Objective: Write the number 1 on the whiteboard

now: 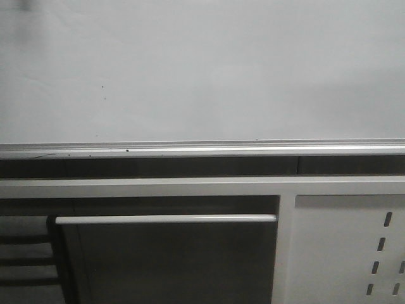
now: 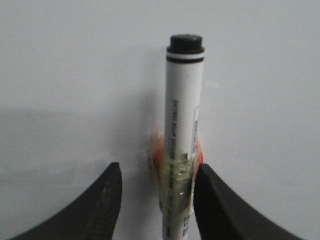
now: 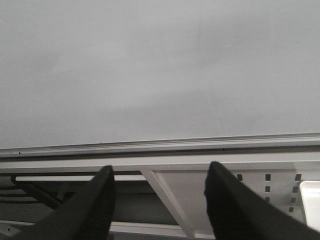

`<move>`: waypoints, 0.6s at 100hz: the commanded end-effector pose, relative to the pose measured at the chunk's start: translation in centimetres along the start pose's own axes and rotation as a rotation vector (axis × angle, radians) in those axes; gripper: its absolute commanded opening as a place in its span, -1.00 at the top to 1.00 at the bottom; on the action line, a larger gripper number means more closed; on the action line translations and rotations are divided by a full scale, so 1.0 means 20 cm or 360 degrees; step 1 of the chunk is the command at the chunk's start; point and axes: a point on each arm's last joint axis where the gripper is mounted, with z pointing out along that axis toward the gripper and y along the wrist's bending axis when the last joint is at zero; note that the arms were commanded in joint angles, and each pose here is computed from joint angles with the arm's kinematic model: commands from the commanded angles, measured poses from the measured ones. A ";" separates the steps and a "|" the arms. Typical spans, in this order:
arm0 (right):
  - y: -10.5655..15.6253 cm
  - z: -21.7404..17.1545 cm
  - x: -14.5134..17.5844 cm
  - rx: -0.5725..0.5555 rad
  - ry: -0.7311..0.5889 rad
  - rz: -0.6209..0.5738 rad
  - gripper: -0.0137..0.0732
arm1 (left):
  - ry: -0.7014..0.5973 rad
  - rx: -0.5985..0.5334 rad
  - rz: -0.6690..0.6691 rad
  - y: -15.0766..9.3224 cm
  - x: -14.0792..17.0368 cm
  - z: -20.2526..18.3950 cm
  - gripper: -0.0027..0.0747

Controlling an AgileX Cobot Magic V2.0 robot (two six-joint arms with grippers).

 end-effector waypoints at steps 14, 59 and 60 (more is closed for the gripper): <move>0.01 -0.01 -0.09 0.0011 -0.0159 -0.0012 -0.15 | -0.0090 0.0008 0.0005 -0.01 -0.08 -0.01 0.13; 0.01 -0.01 -0.09 0.0011 -0.0160 -0.0012 -0.15 | -0.0090 -0.0008 0.0014 0.00 -0.08 0.01 0.13; 0.01 -0.01 -0.09 0.0011 -0.0160 -0.0012 -0.16 | -0.0089 -0.0008 0.0014 0.00 -0.08 0.01 0.13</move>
